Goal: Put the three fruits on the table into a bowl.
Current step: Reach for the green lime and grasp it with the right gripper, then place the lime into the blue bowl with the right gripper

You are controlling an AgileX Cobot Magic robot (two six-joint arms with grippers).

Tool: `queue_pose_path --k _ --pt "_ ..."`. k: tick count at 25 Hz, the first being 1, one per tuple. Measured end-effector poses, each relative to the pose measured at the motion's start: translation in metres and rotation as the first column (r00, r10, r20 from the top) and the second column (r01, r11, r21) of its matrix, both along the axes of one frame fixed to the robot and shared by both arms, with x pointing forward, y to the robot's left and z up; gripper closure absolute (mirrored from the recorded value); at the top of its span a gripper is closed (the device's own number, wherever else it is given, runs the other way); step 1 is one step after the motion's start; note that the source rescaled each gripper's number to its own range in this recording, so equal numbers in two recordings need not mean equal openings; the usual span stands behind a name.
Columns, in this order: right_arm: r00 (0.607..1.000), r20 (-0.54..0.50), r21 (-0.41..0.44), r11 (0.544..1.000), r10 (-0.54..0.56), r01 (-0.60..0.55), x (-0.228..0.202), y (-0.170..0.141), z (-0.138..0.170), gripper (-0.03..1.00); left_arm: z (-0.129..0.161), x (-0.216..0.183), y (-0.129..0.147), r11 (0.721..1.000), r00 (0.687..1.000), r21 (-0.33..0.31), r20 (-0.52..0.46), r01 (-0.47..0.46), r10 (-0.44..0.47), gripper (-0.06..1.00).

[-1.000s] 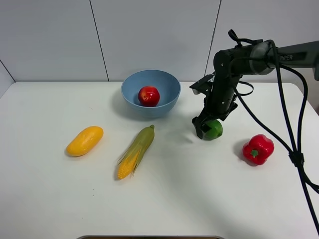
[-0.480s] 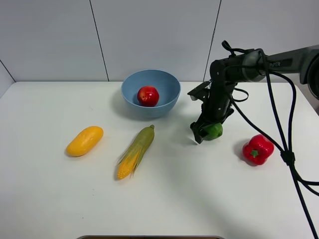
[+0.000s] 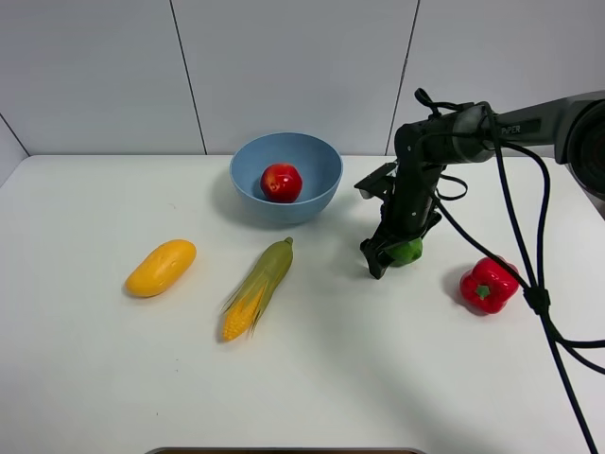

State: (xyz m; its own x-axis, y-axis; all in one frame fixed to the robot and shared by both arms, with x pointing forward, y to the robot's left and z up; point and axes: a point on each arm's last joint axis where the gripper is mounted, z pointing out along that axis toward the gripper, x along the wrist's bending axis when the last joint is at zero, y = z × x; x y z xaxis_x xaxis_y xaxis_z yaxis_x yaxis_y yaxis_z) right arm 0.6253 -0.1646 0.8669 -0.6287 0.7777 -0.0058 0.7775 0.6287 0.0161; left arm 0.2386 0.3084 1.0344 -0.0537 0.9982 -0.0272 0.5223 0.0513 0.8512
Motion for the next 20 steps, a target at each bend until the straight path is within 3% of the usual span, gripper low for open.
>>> queue_pose_path --k 8,9,11,14,20 --pt "1.000 0.000 0.000 1.000 0.003 -0.003 0.0000 0.0000 0.0000 0.00 0.0000 0.0000 0.0000 1.000 1.000 0.000 0.000 0.000 0.000 -0.06" --pt "1.000 0.000 0.000 1.000 0.003 -0.003 0.0000 0.0000 0.0000 0.06 0.0000 0.0000 0.0000 1.000 1.000 0.000 0.000 0.000 0.000 -0.06" --pt "1.000 0.000 0.000 1.000 0.003 -0.003 0.0000 0.0000 0.0000 0.28 0.0000 0.0000 0.0000 1.000 1.000 0.000 0.000 0.000 0.000 -0.06" --pt "1.000 0.001 0.000 1.000 0.003 -0.003 0.0001 0.0000 0.0000 0.97 0.0000 0.0000 0.0000 1.000 1.000 0.000 0.000 0.000 0.000 -0.06" --pt "1.000 0.004 0.001 1.000 0.003 -0.003 0.0004 0.0001 0.0000 0.95 0.0000 0.0000 0.0000 1.000 1.000 0.000 0.000 0.000 0.000 -0.06"
